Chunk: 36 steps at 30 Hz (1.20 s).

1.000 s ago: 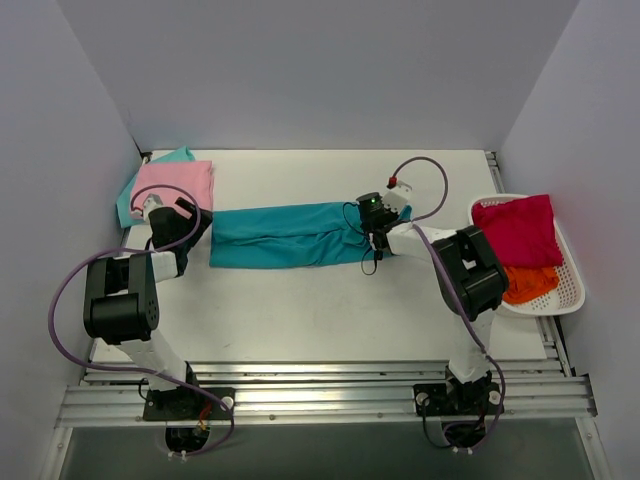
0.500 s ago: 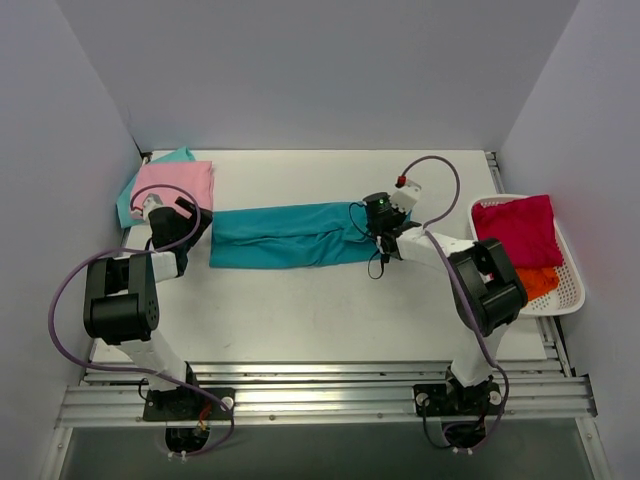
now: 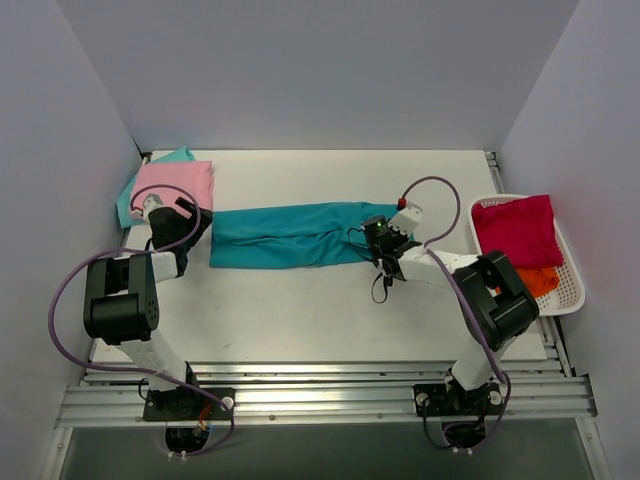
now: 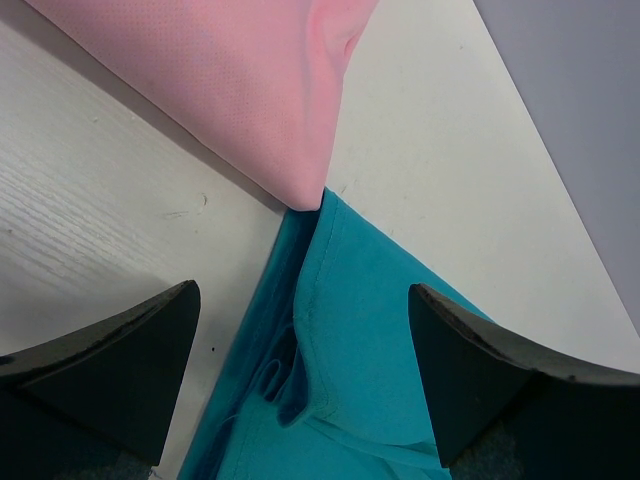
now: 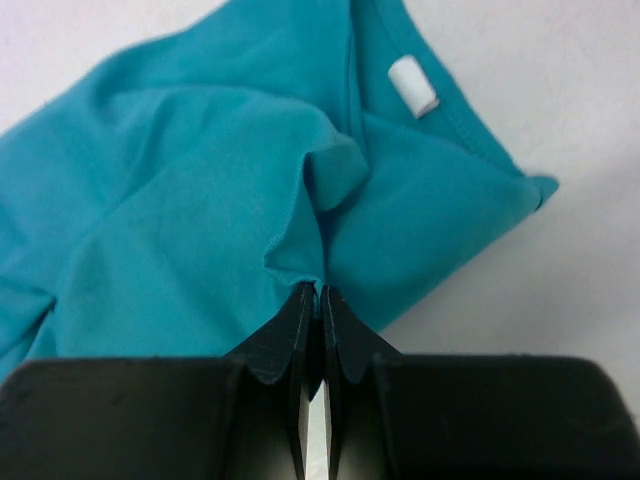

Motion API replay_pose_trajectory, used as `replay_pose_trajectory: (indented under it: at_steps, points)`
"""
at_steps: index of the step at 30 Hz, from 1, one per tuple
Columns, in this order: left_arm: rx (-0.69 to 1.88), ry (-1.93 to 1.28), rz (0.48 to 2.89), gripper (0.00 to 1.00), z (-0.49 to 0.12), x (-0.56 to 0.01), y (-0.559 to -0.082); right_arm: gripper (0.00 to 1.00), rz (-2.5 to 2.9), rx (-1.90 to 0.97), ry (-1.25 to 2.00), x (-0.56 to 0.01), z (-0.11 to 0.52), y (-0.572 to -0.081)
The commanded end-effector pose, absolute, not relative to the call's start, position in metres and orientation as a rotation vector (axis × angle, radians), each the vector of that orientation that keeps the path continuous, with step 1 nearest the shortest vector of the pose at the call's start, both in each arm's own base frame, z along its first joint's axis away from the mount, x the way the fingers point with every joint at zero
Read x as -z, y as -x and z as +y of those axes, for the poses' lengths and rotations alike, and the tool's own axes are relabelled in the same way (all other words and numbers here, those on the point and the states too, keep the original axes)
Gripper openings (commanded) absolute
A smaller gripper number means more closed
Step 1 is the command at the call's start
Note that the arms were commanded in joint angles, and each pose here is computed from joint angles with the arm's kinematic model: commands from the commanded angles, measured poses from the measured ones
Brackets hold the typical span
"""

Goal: Fold and stack the t-shirts
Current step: Fold the tshirt

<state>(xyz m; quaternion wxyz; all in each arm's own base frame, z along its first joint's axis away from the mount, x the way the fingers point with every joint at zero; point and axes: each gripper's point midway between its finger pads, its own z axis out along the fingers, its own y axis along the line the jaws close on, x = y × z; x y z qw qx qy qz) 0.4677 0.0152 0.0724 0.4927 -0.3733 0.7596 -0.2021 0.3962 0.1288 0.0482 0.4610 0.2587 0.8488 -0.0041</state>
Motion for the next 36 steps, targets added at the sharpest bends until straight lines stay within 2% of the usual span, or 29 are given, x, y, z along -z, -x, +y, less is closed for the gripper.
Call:
replay_pose_trajectory:
  at_steps: [1,4,5,7,8,11,16,21,23,30,32,33,35,36]
  points:
    - [0.503,0.865,1.802,0.94,0.017,-0.085,-0.473,0.00,2.079,0.060,-0.664,-0.040,0.129,-0.381]
    - [0.501,0.866,1.801,0.94,0.017,-0.085,-0.473,0.00,2.092,0.091,-0.672,-0.029,0.127,-0.370]
    - [0.501,0.867,1.803,0.94,0.017,-0.084,-0.473,0.16,2.079,0.114,-0.676,-0.031,0.124,-0.368]
    - [0.501,0.867,1.803,0.94,0.017,-0.084,-0.473,0.41,2.076,0.151,-0.668,-0.032,0.122,-0.363]
    - [0.501,0.866,1.801,0.94,0.017,-0.085,-0.473,0.62,2.044,0.167,-0.686,-0.039,0.119,-0.363]
    - [0.498,0.869,1.801,0.94,0.018,-0.084,-0.473,0.90,2.018,0.188,-0.696,-0.051,0.115,-0.359]
    - [0.496,0.868,1.804,0.94,0.018,-0.084,-0.474,0.93,1.975,0.184,-0.715,-0.067,0.108,-0.356]
    - [0.507,0.862,1.808,0.94,0.016,-0.084,-0.473,0.90,1.979,0.192,-0.715,-0.060,0.107,-0.359]
    - [0.508,0.862,1.810,0.94,0.016,-0.084,-0.472,0.84,1.995,0.184,-0.720,-0.049,0.107,-0.363]
    - [0.510,0.859,1.811,0.94,0.016,-0.084,-0.474,0.83,2.058,0.173,-0.717,-0.016,0.112,-0.368]
    - [0.511,0.858,1.812,0.94,0.015,-0.084,-0.474,0.72,2.070,0.167,-0.713,-0.010,0.113,-0.372]
    - [0.511,0.858,1.812,0.94,0.015,-0.084,-0.474,0.45,2.072,0.164,-0.720,-0.008,0.110,-0.374]
    - [0.514,0.855,1.808,0.94,0.015,-0.086,-0.474,0.20,2.084,0.139,-0.722,-0.003,0.110,-0.380]
    - [0.513,0.857,1.809,0.94,0.015,-0.085,-0.474,0.00,2.080,0.141,-0.735,-0.002,0.106,-0.384]
